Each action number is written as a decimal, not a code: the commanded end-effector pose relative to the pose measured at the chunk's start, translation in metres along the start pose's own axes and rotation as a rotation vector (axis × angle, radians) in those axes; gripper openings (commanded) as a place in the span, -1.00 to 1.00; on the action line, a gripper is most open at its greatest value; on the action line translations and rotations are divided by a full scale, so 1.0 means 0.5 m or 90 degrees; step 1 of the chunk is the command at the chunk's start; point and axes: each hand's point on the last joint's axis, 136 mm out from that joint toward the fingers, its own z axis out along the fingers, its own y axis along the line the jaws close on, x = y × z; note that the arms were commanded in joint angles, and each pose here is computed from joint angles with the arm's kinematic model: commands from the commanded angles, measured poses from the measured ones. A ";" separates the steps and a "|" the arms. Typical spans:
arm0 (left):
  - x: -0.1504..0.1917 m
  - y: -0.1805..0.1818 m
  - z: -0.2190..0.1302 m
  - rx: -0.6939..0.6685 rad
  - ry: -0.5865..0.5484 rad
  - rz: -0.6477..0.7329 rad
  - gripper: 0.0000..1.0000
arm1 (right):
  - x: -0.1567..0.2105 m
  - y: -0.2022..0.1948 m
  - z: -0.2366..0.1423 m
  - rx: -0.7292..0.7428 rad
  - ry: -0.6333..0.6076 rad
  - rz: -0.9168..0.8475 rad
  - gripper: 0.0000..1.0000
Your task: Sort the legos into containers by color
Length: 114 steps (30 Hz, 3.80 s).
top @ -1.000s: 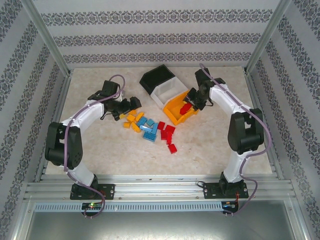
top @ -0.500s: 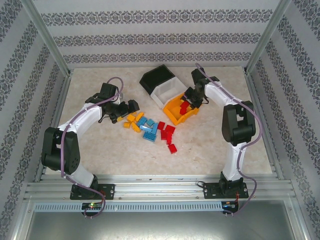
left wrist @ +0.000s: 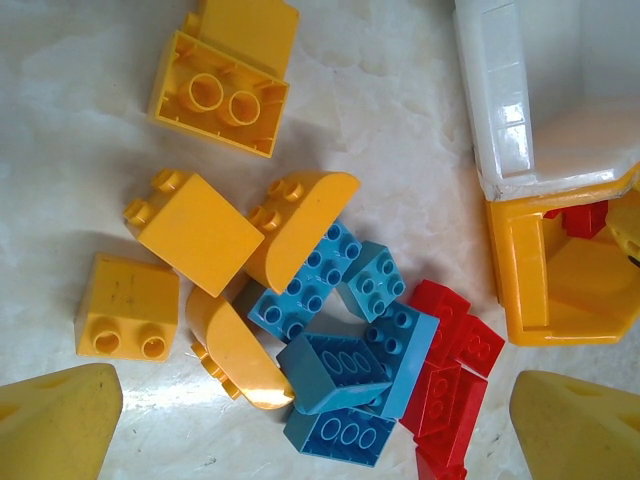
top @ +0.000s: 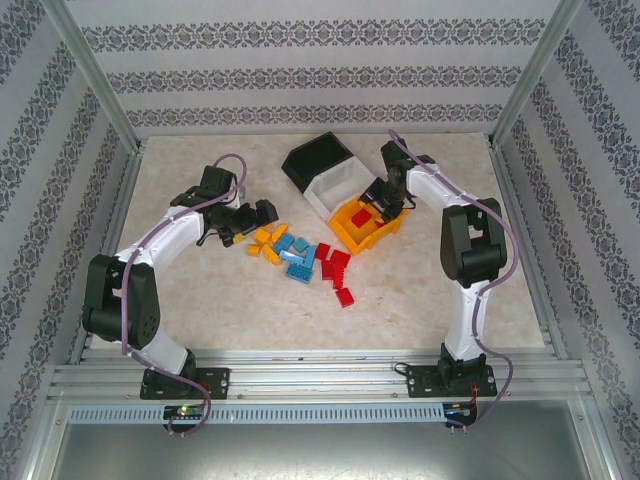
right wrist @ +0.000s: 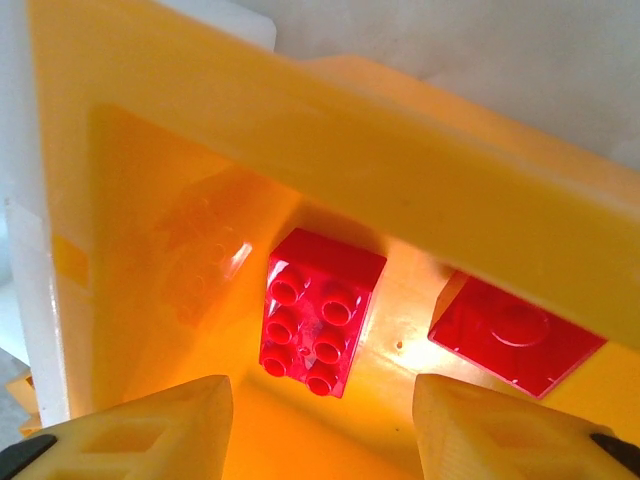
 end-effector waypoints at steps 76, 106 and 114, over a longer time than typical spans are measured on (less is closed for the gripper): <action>-0.094 0.069 0.199 -0.262 0.131 0.205 -0.05 | 0.193 0.114 -0.143 -0.132 -0.038 -0.355 0.12; -0.144 -0.170 0.091 0.121 -0.103 0.063 -0.21 | 0.357 -0.186 -0.162 -0.156 -0.170 -0.384 0.17; -0.172 -0.293 0.185 0.208 -0.071 0.008 -0.21 | 0.363 -0.215 -0.173 -0.175 -0.190 -0.379 0.21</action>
